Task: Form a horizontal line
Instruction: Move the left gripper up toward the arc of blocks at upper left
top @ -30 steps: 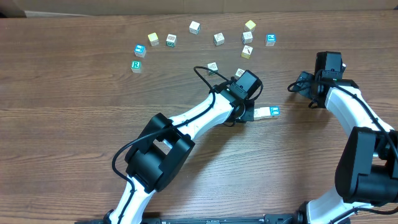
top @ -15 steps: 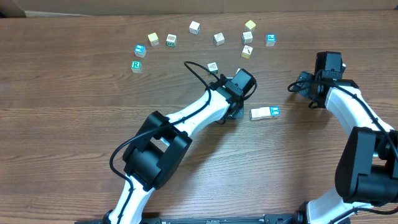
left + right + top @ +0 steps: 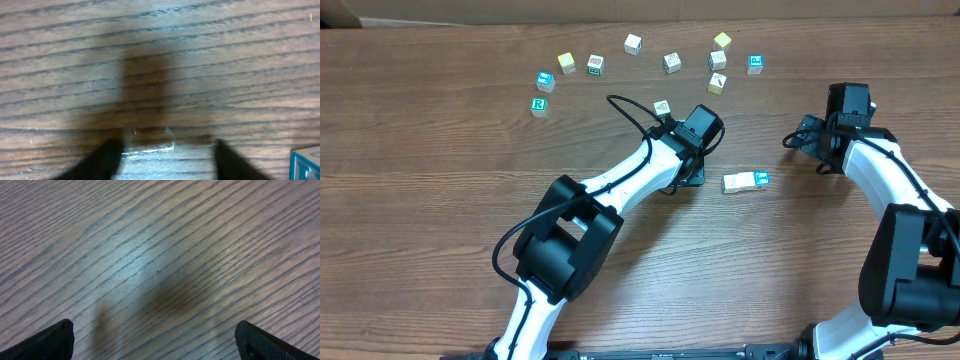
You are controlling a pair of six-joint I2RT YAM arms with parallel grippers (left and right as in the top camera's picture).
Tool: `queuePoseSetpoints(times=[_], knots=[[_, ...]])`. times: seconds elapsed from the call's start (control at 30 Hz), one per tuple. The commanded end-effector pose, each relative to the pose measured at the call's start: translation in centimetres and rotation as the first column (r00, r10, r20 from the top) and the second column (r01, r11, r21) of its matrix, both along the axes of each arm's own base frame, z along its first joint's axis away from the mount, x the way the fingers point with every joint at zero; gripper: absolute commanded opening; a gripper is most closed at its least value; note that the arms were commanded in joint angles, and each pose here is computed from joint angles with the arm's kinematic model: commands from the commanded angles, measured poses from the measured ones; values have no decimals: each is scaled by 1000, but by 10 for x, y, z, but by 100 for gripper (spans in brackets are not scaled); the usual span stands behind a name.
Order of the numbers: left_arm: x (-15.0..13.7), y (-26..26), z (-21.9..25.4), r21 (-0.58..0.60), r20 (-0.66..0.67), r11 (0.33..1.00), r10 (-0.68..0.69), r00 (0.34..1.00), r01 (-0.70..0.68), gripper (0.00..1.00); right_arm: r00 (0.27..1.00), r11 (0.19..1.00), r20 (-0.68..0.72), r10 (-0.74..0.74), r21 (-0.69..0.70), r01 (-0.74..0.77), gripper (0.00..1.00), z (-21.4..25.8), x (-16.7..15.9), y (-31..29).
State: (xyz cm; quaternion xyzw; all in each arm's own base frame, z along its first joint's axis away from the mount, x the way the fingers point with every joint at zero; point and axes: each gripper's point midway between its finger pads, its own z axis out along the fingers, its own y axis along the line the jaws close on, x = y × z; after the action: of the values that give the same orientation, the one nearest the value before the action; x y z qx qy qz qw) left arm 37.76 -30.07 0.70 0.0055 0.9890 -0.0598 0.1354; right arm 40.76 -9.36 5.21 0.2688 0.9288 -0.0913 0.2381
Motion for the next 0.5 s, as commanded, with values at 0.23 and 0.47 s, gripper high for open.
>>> queuePoseSetpoints(times=[0.23,0.47], knots=[[18,23,17,49,48,998,-27,998,25,100,1000,1000,18,-2,-8,3,100,6,5,-2],[42,78,15,89,33,992,90,995,-93,100,1000,1000,18,-2,-8,3,100,6,5,-2]])
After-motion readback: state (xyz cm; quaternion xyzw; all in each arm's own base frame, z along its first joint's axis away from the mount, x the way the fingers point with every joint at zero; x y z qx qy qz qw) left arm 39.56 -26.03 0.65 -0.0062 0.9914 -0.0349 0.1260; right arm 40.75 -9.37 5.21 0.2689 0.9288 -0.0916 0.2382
